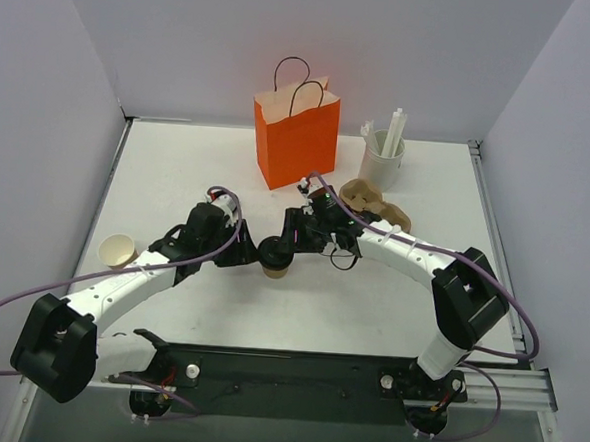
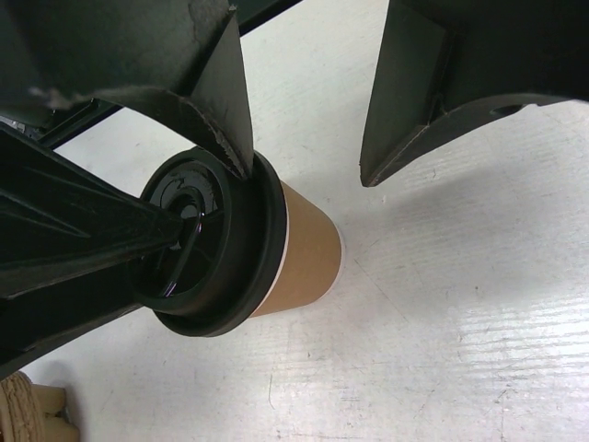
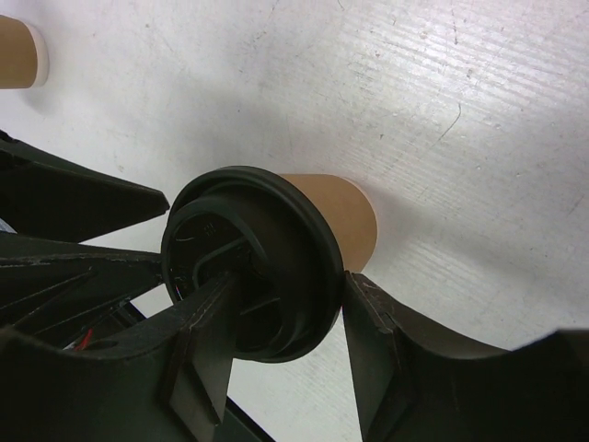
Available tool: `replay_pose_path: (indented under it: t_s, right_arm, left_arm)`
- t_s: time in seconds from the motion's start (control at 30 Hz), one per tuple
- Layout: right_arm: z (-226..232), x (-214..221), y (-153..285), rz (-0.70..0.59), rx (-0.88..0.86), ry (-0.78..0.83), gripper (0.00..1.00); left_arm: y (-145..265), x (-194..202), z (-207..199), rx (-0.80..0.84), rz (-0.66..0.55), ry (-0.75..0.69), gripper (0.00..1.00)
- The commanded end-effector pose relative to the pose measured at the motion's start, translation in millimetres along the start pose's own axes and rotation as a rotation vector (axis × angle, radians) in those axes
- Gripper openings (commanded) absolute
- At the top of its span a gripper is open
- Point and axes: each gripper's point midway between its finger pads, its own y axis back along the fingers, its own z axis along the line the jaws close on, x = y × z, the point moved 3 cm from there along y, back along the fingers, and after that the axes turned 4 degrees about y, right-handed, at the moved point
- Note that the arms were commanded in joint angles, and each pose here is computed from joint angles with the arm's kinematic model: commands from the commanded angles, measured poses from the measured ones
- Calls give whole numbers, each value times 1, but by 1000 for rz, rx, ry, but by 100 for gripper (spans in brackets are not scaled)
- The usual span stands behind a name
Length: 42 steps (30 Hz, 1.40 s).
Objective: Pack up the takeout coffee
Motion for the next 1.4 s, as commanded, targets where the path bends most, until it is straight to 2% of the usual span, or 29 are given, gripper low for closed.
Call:
replay_pose_path:
  t_s: [0.0, 0.2, 0.23, 0.4, 0.5, 0.6, 0.67, 0.77, 0.9, 1.0, 1.1, 1.37]
  right_arm:
    - [-18, 23, -12, 74, 43, -4, 45]
    - [-23, 31, -16, 99, 44, -9, 41]
    - [-26, 36, -17, 112, 46, -13, 41]
    - [-39, 49, -21, 139, 56, -38, 40]
    - [-40, 50, -27, 135, 46, -32, 38]
    - [-37, 48, -29, 143, 21, -16, 38]
    - [-34, 48, -29, 167, -1, -5, 38]
    - [-30, 48, -27, 204, -19, 30, 38]
    - [-22, 50, -24, 273, -80, 69, 38]
    - [-17, 53, -22, 318, -103, 107, 38]
    - [-13, 58, -20, 355, -117, 143, 39]
    - [-9, 68, -16, 403, -148, 180, 39]
  left_arm:
    - [-5, -12, -9, 41, -30, 2, 58]
    - [-13, -4, 11, -51, -21, 47, 52]
    - [-14, 2, 20, -85, -1, 59, 49]
    - [-16, 37, 71, -295, 31, 127, 46]
    - [-17, 51, 85, -333, 44, 150, 46]
    - [-18, 58, 83, -296, 63, 164, 46]
    - [-13, 47, 62, -201, 51, 157, 49]
    - [3, 17, 22, -51, 12, 126, 53]
    - [30, -17, -12, 38, -41, 71, 60]
    - [43, -28, -6, -51, -54, 48, 61]
    - [43, -21, 10, -94, -31, 44, 61]
    - [39, -11, -5, 141, -23, 5, 55]
